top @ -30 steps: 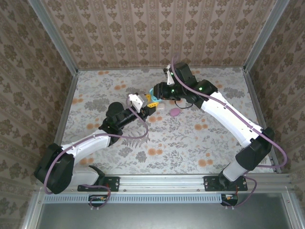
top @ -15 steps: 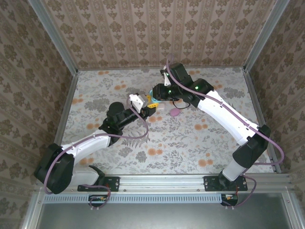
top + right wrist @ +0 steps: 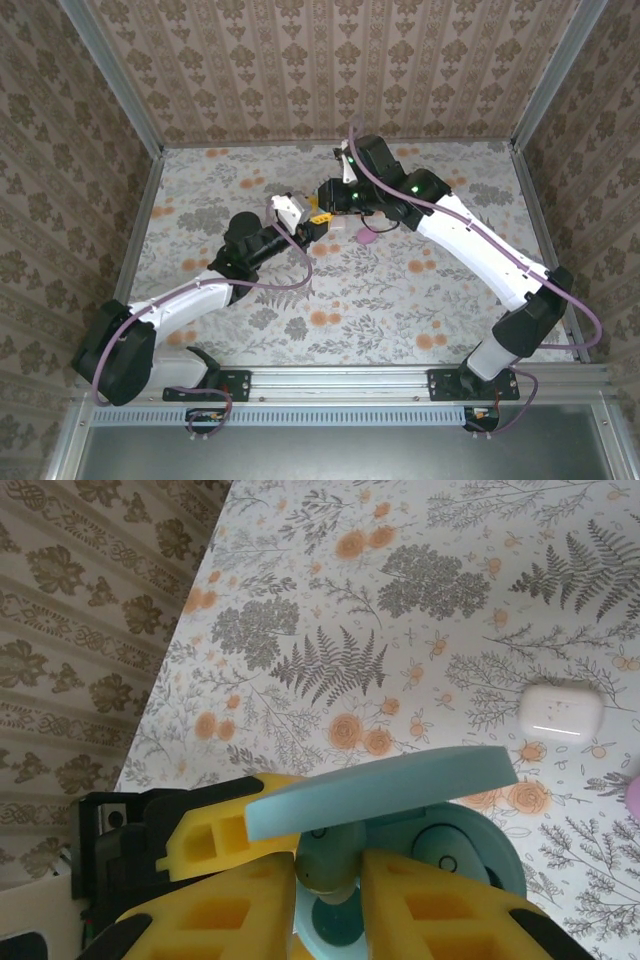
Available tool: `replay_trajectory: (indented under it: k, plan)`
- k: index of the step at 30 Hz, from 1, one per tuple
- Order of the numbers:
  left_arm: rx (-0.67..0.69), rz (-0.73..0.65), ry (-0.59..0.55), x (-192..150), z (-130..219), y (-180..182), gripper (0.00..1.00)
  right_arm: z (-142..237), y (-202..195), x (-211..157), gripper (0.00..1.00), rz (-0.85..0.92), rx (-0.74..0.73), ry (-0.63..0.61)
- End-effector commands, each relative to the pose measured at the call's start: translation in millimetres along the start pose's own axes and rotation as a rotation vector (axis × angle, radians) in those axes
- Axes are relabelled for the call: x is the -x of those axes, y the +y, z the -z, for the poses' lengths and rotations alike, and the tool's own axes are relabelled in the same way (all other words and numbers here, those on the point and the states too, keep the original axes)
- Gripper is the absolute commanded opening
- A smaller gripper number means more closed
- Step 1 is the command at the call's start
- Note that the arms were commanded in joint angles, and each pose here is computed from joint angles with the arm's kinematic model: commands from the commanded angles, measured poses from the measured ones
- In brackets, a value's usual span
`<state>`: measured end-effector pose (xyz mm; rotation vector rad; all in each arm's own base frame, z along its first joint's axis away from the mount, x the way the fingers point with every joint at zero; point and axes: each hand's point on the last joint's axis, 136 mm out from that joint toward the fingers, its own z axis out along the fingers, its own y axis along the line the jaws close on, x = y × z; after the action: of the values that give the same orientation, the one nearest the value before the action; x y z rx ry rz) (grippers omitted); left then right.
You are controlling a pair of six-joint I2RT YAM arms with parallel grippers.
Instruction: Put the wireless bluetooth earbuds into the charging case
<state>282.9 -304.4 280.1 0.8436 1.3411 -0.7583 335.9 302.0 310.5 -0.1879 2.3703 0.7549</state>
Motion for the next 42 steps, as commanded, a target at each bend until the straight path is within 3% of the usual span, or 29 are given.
replay_trajectory:
  k: [1,10,24,39,42]
  plan:
    - [-0.001,-0.024,-0.073,25.7,-3.5,0.6,0.34,12.5,0.2,-1.0,0.26,-0.005,-0.004,-0.016]
    - [0.003,-0.024,-0.082,27.2,-3.3,0.8,0.34,15.2,-6.8,-9.9,0.26,-0.004,-0.023,0.001]
    - [-0.011,-0.028,-0.093,28.4,-4.2,-1.4,0.33,37.0,-1.0,6.5,0.29,-0.008,0.017,-0.074]
    - [-0.036,-0.026,-0.098,29.0,-4.5,-5.4,0.33,13.8,4.3,8.9,0.28,-0.025,0.072,-0.021]
    - [-0.036,-0.028,-0.092,28.2,-4.2,-5.3,0.33,32.7,1.9,15.5,0.30,-0.010,0.046,-0.086]
